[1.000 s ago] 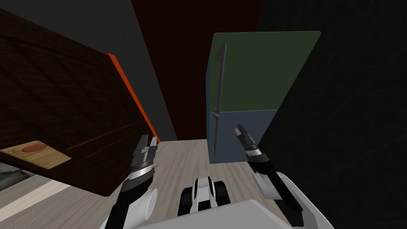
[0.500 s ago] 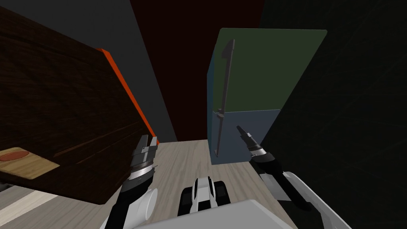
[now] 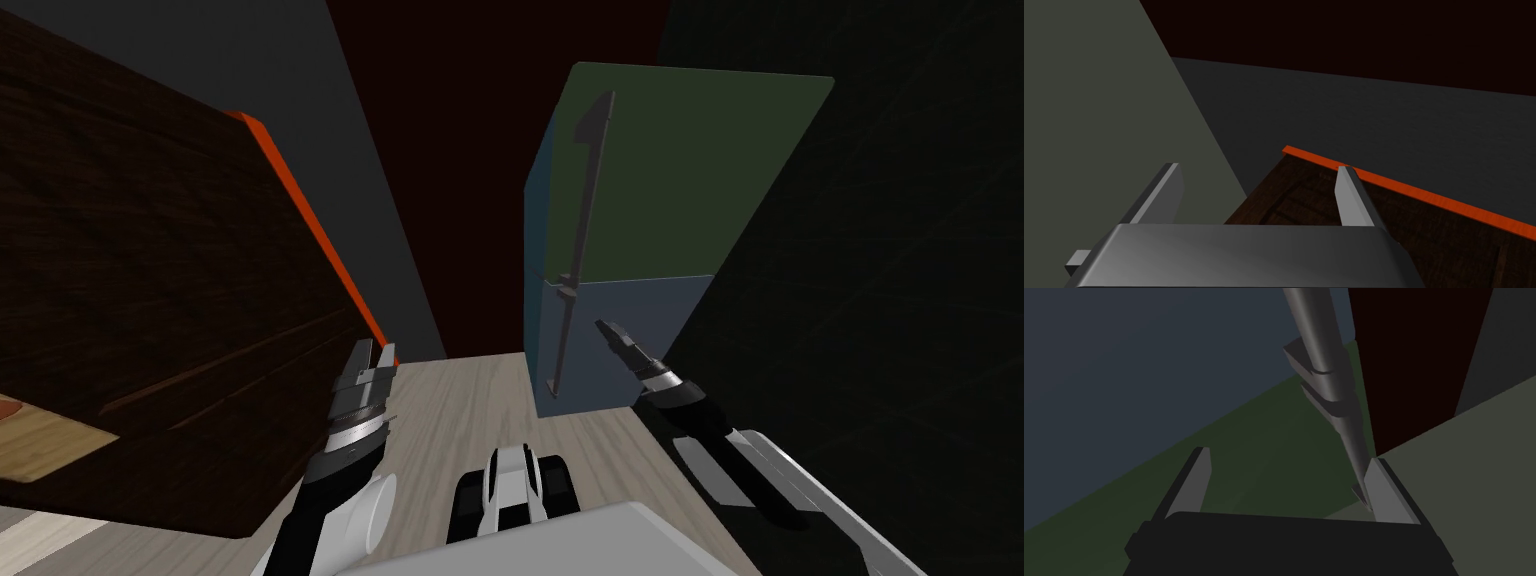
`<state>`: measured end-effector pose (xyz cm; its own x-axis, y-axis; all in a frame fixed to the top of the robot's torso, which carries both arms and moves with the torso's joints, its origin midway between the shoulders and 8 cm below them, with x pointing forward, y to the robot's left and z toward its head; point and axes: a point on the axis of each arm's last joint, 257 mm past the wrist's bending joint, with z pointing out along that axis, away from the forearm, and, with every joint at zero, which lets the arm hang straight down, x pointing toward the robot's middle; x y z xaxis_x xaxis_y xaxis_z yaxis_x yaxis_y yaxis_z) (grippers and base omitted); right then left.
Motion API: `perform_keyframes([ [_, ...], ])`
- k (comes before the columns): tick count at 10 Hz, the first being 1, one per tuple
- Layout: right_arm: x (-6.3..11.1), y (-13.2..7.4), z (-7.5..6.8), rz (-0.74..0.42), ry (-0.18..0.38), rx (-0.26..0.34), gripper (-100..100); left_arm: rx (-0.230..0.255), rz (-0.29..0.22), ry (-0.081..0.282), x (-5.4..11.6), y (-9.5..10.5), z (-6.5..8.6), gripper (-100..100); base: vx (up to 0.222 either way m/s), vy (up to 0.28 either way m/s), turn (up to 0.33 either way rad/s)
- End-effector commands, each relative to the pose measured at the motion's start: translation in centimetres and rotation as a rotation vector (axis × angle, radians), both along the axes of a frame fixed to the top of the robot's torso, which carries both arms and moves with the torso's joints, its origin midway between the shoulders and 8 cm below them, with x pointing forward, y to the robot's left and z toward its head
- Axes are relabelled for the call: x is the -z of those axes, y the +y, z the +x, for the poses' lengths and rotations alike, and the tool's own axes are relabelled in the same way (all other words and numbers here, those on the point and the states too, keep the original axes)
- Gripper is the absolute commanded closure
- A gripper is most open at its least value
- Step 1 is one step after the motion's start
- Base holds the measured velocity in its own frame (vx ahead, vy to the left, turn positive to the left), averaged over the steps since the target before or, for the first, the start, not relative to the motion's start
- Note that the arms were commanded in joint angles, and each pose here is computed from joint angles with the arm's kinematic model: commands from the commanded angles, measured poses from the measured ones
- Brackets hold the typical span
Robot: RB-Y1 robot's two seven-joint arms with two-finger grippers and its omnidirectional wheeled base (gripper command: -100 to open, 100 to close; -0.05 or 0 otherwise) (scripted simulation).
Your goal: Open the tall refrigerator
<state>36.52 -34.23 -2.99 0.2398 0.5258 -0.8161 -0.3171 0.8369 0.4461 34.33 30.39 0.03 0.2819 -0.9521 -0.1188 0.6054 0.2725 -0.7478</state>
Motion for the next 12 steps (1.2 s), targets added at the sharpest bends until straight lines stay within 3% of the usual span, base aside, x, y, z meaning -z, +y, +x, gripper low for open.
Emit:
perform_keyframes([
  [1,0.3,-1.2,0.1,-0.158,0.021,0.043,-100,0.0,0.0,0.0,0.0,0.0,0.0,0,0.055,0.104,-0.041],
  [11,-0.4,-6.6,1.4,-0.85,0.066,0.179,-100,0.0,0.0,0.0,0.0,0.0,0.0,0,0.05,0.107,-0.049],
  [12,-0.5,-6.5,1.4,-0.857,0.065,0.174,-100,0.0,0.0,0.0,0.0,0.0,0.0,0,0.03,0.062,-0.023],
])
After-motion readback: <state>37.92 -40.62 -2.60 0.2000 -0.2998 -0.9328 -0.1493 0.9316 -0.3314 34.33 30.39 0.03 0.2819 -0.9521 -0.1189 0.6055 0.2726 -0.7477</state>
